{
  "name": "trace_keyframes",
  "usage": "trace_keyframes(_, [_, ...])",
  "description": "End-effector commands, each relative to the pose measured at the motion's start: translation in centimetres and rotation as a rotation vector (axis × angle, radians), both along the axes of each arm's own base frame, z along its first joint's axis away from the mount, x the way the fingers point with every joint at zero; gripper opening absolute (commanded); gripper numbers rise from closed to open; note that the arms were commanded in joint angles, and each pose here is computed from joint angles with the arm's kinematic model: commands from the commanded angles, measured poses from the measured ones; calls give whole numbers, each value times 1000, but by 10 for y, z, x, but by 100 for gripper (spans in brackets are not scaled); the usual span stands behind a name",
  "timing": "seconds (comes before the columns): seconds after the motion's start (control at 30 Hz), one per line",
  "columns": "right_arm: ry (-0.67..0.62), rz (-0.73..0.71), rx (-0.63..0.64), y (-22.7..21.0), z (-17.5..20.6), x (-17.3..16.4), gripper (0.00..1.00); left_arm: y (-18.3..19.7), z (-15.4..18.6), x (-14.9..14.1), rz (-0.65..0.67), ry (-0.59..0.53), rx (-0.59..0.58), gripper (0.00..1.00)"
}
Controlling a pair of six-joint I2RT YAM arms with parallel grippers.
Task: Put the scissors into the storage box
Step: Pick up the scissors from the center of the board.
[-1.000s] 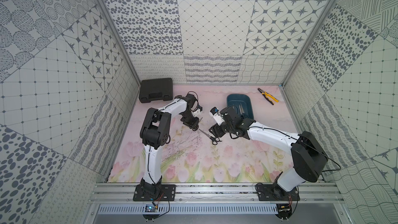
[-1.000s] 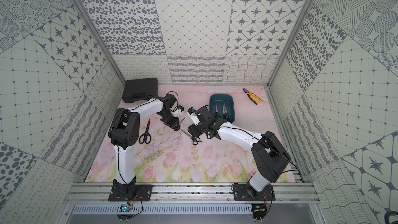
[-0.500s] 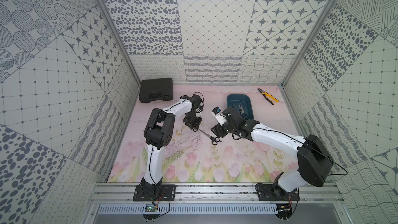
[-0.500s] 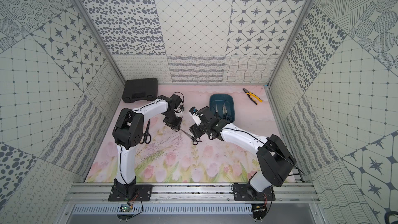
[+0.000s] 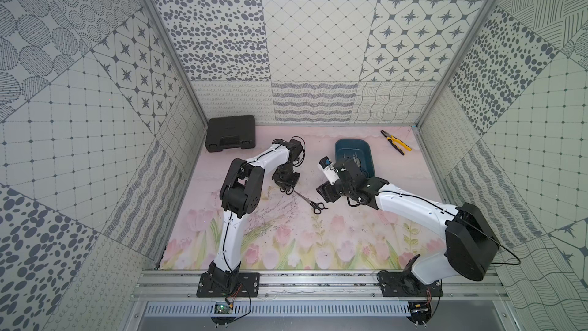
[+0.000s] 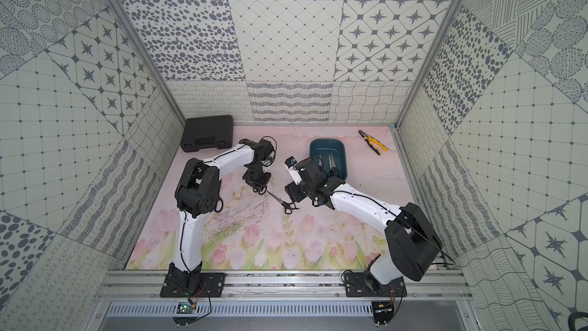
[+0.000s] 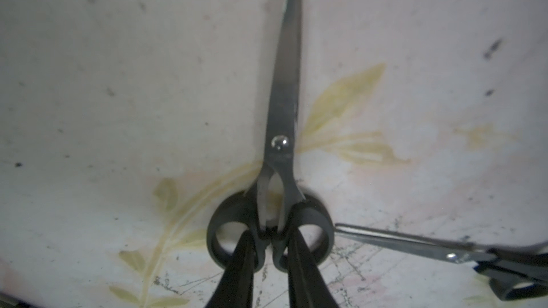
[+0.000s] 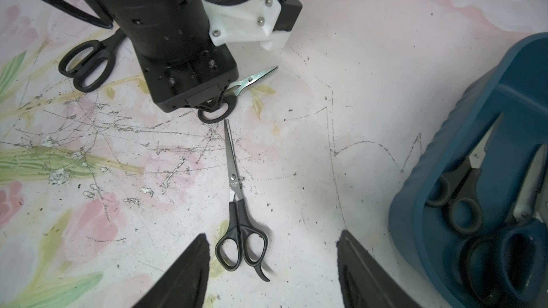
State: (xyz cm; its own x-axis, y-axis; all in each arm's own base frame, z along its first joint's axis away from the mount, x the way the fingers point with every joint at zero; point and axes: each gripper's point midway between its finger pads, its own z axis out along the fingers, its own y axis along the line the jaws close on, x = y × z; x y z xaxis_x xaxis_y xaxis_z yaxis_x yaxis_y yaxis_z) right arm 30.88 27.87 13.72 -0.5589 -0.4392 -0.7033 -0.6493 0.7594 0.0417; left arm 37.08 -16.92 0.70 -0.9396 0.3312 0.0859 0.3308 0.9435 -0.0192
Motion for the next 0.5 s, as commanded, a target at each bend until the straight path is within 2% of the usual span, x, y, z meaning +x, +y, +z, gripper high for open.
trace_keyframes(0.0, [-46, -10, 17, -4, 11, 4, 71, 15, -35, -15, 26, 81, 88, 5])
trace_keyframes(0.03, [-44, -13, 16, -5, 10, 4, 71, 14, -35, -15, 27, 82, 89, 0])
trace_keyframes(0.27, [-42, -23, 13, -8, 8, 8, 71, 9, -14, -5, 47, 47, 91, 0])
trace_keyframes(0.47, [-68, -57, 8, -16, 15, 13, 71, -4, 39, 12, 64, -63, 43, 0])
